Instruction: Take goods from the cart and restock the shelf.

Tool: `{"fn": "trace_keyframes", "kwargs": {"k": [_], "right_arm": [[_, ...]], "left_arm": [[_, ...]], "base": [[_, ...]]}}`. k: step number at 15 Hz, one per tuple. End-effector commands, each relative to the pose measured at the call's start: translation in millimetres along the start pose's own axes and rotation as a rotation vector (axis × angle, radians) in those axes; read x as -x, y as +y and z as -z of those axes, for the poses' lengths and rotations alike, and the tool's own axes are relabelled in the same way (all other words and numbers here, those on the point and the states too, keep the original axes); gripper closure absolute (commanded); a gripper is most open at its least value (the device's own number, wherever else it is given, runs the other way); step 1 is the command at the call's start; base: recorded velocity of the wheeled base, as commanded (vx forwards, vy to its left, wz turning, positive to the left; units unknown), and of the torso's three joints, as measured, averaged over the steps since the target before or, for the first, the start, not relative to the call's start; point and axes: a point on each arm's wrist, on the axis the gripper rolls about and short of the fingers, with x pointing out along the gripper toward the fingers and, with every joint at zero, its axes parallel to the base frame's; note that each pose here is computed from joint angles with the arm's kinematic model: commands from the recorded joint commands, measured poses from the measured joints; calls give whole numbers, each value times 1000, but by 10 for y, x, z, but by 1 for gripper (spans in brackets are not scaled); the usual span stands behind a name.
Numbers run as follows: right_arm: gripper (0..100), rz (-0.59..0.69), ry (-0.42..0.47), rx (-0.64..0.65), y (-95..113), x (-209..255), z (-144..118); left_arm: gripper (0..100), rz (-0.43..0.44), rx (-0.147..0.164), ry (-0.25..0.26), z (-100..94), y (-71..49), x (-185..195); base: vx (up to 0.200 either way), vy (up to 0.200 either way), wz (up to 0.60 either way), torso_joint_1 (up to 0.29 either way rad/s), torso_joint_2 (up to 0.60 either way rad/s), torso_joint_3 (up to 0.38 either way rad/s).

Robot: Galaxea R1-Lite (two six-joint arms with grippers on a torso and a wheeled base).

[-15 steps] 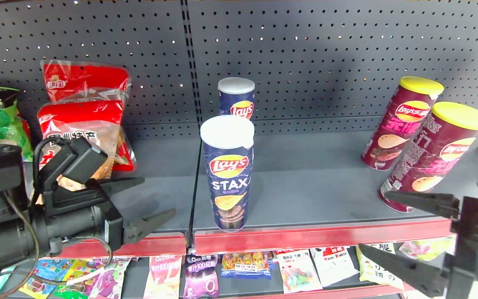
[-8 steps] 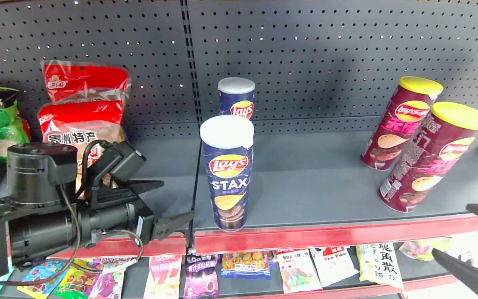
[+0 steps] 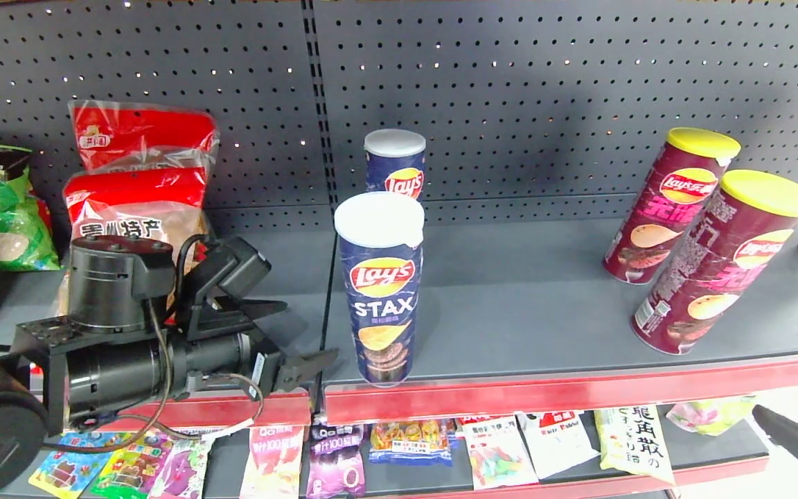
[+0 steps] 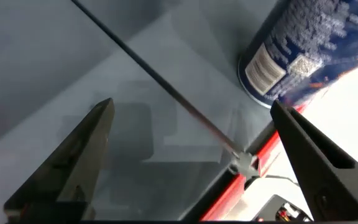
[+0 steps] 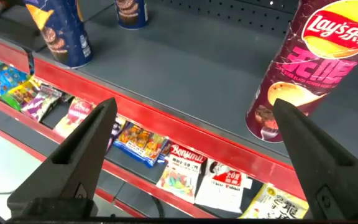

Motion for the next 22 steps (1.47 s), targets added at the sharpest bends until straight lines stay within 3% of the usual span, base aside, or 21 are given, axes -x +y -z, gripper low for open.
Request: {"fn": "trace_keyframes", "kwargs": {"k": [1, 22], "right_arm": [[0, 0, 0, 1, 0, -2, -2], [0, 4, -1, -1, -5, -12, -21]], "left_arm": [[0, 5, -1, 5, -9, 5, -55], [0, 22, -14, -10, -142, 39, -325]], "base": [[0, 0, 0, 0, 0, 0], [0, 0, 0, 0, 0, 0]]}}
